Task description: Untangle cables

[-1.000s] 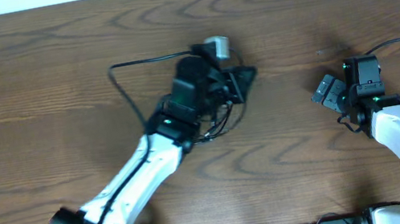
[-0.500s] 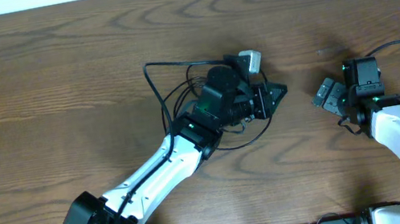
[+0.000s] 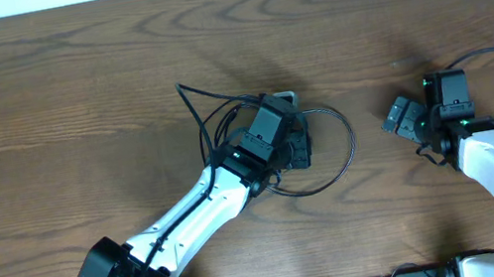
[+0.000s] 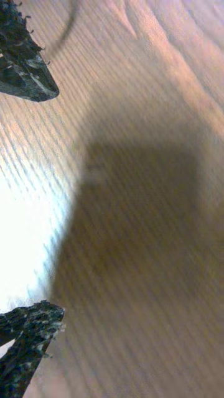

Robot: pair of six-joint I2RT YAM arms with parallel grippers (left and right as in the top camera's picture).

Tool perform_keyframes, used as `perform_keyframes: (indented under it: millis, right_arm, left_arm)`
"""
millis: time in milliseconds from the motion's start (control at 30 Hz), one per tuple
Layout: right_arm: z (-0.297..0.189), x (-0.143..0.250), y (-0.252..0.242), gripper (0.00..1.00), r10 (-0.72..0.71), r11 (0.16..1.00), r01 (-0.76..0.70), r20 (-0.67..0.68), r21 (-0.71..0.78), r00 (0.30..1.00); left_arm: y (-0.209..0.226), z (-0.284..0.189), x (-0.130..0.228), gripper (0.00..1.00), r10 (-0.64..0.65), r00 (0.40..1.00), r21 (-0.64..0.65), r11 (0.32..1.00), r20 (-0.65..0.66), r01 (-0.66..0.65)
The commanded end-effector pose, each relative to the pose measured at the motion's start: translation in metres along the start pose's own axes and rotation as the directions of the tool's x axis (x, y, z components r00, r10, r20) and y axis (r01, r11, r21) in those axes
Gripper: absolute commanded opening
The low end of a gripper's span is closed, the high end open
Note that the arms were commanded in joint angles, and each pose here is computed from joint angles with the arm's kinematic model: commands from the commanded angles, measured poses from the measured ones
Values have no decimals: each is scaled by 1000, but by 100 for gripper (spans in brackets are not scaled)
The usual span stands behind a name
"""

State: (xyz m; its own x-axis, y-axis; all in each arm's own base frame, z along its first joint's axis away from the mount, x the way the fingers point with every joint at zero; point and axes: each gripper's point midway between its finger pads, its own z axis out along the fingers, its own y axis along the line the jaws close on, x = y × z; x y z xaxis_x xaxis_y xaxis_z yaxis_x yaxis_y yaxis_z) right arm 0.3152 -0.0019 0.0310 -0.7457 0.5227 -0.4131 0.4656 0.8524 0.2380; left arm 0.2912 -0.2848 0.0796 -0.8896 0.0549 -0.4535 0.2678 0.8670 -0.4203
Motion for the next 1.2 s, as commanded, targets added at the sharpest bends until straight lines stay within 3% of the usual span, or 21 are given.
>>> perform_keyframes:
  millis: [0,167,400,533,633,800,933,1167]
  right_arm:
    - [-2,5,28,99,-169,973,165,-15,-162,985]
    - [-16,18,72,99,-304,864,270,-12,-424,953]
    - [-33,42,103,99,-438,726,361,10,-585,899]
    - [-46,66,124,99,-575,577,475,84,-665,814]
    - [-51,92,140,99,-680,469,573,140,-672,720]
    - [-45,113,150,99,-758,442,676,158,-589,633]
    - [-45,123,157,99,-790,413,722,176,-556,587]
    - [-49,135,163,99,-813,367,740,193,-563,549]
  left_arm:
    - [14,-18,-22,30,37,994,-108,994,101,-26]
    - [41,-45,-29,30,52,986,-266,964,160,-7]
    - [67,-84,-29,31,80,977,-421,907,200,12]
    - [80,-94,-23,31,56,981,-460,887,185,36]
    - [99,-103,-22,31,-83,969,-467,864,232,186]
    - [107,-120,-37,31,-120,950,-424,874,287,239]
    - [115,-133,-44,32,-76,954,-430,880,289,201]
    - [143,-146,-45,32,-185,936,-406,863,299,300]
